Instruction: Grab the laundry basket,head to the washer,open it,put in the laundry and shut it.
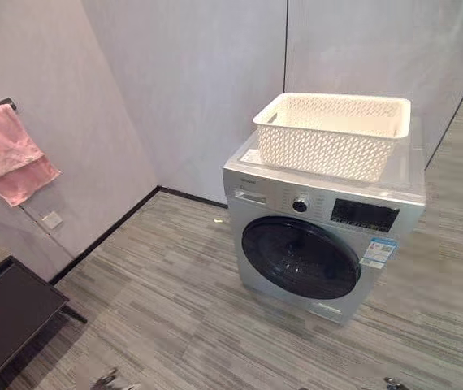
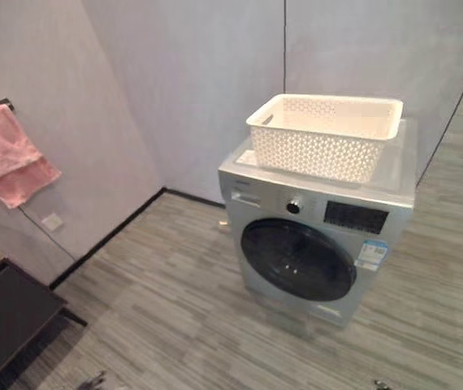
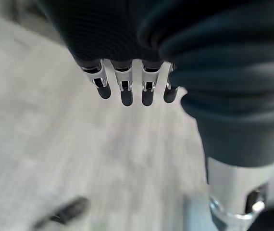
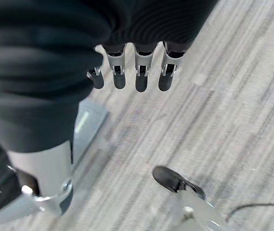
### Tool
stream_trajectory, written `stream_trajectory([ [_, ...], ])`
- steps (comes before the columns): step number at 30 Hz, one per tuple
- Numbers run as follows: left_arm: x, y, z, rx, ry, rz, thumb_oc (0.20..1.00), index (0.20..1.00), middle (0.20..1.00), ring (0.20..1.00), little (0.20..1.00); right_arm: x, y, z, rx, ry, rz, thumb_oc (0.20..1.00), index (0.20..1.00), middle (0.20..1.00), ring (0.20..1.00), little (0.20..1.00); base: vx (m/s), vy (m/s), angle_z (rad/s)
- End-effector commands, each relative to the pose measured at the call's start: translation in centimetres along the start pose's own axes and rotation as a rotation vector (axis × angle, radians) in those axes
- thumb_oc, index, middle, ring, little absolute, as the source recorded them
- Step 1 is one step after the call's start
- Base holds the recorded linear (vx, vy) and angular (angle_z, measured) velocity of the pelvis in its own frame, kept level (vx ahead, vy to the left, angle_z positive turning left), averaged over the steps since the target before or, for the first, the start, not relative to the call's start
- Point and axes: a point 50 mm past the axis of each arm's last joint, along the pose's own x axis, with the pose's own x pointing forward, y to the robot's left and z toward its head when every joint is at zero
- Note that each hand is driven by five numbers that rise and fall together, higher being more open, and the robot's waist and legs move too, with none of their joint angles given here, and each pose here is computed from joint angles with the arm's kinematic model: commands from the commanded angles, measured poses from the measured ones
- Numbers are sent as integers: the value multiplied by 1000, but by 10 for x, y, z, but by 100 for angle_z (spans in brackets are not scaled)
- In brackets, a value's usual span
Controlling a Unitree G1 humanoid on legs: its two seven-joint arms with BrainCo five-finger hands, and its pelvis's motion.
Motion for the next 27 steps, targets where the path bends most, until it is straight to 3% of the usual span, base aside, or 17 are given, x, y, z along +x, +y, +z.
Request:
stream_trajectory([
  [1, 9, 15, 20, 60, -23, 79, 1000, 1000, 1000, 1000, 1000, 3, 3, 10, -35, -5, 10, 1000, 1000, 1000, 1000, 1000, -10, 4, -33],
  [8, 9, 8, -1, 59, 106, 94, 1000, 1000, 1000, 1000, 1000, 2, 13, 5, -49, 10, 36, 1000, 1000, 1000, 1000, 1000, 11, 14, -35],
  [19, 18, 1, 31, 269, 15, 90, 1000, 1000, 1000, 1000, 1000, 4, 35, 99, -105, -317, 95, 1000, 1000, 1000, 1000, 1000, 10, 120, -2],
  [21, 25, 11, 64, 231, -73, 139, 1000, 1000, 1000, 1000, 1000, -3, 36, 147, -144, -466, 89, 1000, 1000, 1000, 1000, 1000, -101, 117, 10],
  [23, 26, 13, 78, 209, -114, 158, 1000, 1000, 1000, 1000, 1000, -6, 35, 161, -152, -511, 83, 1000, 1000, 1000, 1000, 1000, -130, 63, -7],
  [24, 27, 18, 119, 196, -255, 200, 1000, 1000, 1000, 1000, 1000, -16, 28, 196, -177, -622, 53, 1000, 1000, 1000, 1000, 1000, -110, 35, -21],
  [27, 25, 19, 143, 176, -339, 220, 1000, 1000, 1000, 1000, 1000, -24, 24, 217, -205, -694, 22, 1000, 1000, 1000, 1000, 1000, -67, 35, -13],
])
